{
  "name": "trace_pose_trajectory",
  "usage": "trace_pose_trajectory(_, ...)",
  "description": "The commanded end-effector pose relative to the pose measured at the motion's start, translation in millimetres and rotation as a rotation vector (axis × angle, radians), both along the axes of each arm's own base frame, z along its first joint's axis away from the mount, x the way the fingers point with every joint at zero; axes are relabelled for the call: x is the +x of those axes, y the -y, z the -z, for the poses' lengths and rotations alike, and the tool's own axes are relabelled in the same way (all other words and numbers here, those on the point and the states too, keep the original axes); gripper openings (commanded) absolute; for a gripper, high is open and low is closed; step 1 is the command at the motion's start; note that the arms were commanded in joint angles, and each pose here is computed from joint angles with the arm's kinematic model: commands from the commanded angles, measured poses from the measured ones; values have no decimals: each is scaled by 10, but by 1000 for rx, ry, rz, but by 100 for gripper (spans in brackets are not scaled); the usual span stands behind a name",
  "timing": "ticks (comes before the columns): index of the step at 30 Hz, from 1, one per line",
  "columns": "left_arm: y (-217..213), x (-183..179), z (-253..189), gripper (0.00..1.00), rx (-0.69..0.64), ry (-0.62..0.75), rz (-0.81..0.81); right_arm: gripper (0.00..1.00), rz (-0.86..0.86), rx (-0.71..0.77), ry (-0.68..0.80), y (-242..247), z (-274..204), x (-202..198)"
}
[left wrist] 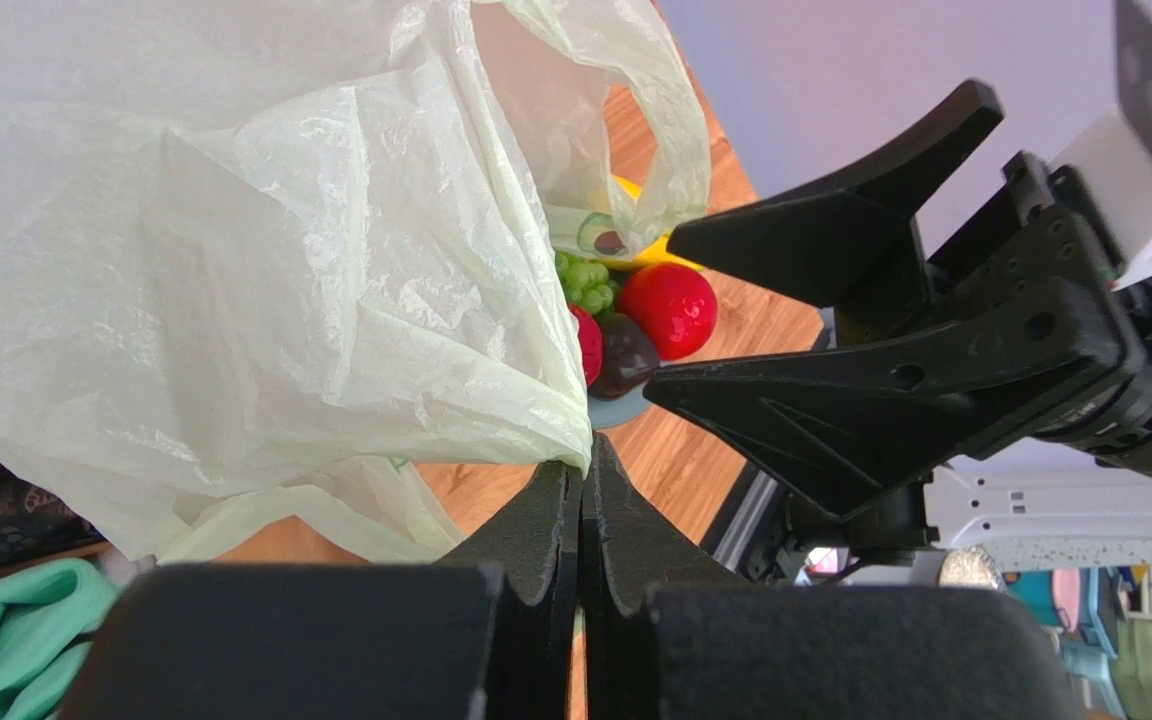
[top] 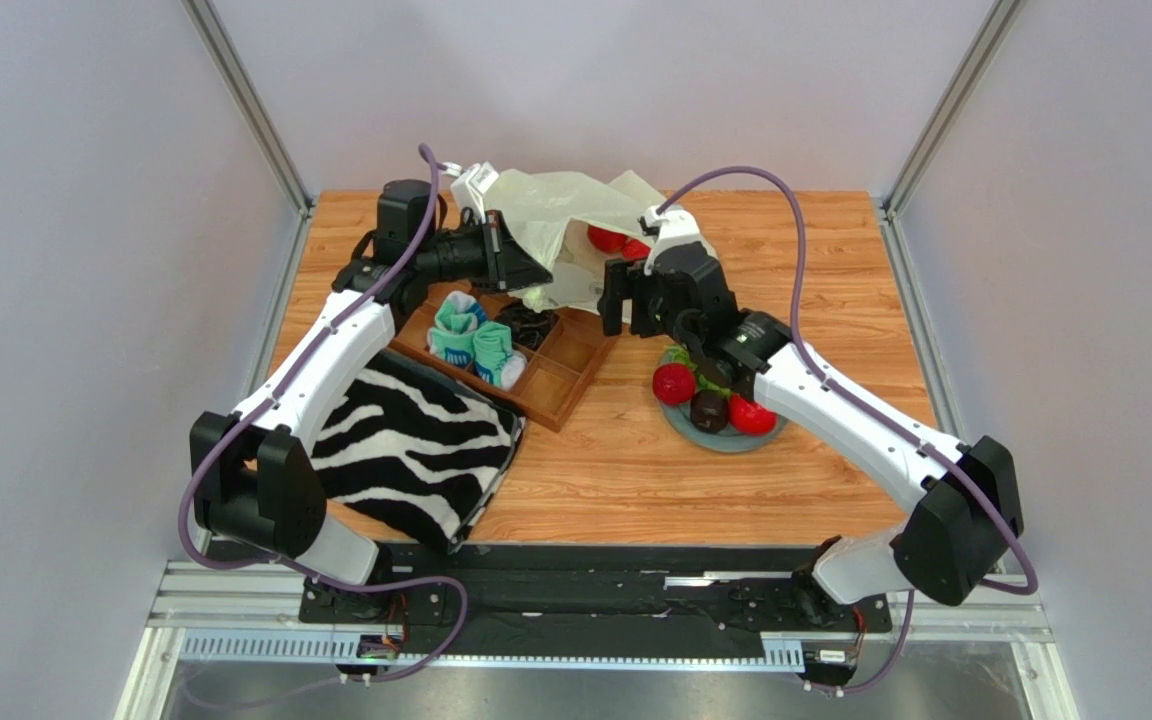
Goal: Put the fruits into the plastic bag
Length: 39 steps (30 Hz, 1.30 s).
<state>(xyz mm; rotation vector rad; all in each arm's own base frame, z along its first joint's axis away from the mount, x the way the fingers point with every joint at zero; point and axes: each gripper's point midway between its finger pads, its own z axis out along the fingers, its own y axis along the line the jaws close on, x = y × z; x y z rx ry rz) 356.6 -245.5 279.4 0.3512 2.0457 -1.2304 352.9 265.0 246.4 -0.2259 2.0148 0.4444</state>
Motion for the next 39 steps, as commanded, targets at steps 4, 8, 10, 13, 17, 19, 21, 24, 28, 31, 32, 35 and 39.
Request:
trace_pose_trajectory(4, -11, 58, -151, 0, -7, 47, -3, 79, 57, -92, -149, 316, 591, -393)
trace_pose_trajectory(8, -12, 56, -157, 0, -8, 49, -3, 79, 99, -128, -186, 511, 784, -535)
trace_pose_trajectory(10, -14, 56, -154, 0, -7, 47, -5, 79, 108, -143, -196, 563, 845, -572)
trace_pose_trajectory(13, -13, 66, -147, 0, -5, 47, -6, 79, 148, -217, -245, 664, 1016, -575)
trace_pose_trajectory(17, -14, 69, -134, 0, -4, 43, -8, 79, 191, -277, -269, 730, 1125, -522)
trace_pose_trajectory(19, -10, 63, -142, 0, -6, 44, -3, 79, 197, -273, -278, 727, 1168, -488)
trace_pose_trajectory(21, -10, 65, -130, 0, -6, 41, -3, 79, 192, -270, -296, 704, 1237, -462)
trace_pose_trajectory(24, -9, 66, -137, 0, -6, 43, -3, 81, 190, -276, -303, 673, 1291, -409)
trace_pose_trajectory(28, -11, 66, -141, 0, -5, 46, -4, 83, 195, -299, -312, 690, 1367, -336)
trace_pose_trajectory(31, -9, 67, -128, 0, -5, 40, -3, 83, 198, -305, -316, 688, 1404, -288)
trace_pose_trajectory(32, -10, 65, -134, 0, -5, 43, -3, 83, 199, -308, -320, 692, 1424, -278)
trace_pose_trajectory(35, -10, 64, -134, 0, -6, 41, -3, 82, 206, -318, -319, 699, 1445, -236)
trace_pose_trajectory(39, -10, 64, -134, 0, -6, 41, -3, 82, 218, -336, -320, 724, 1477, -198)
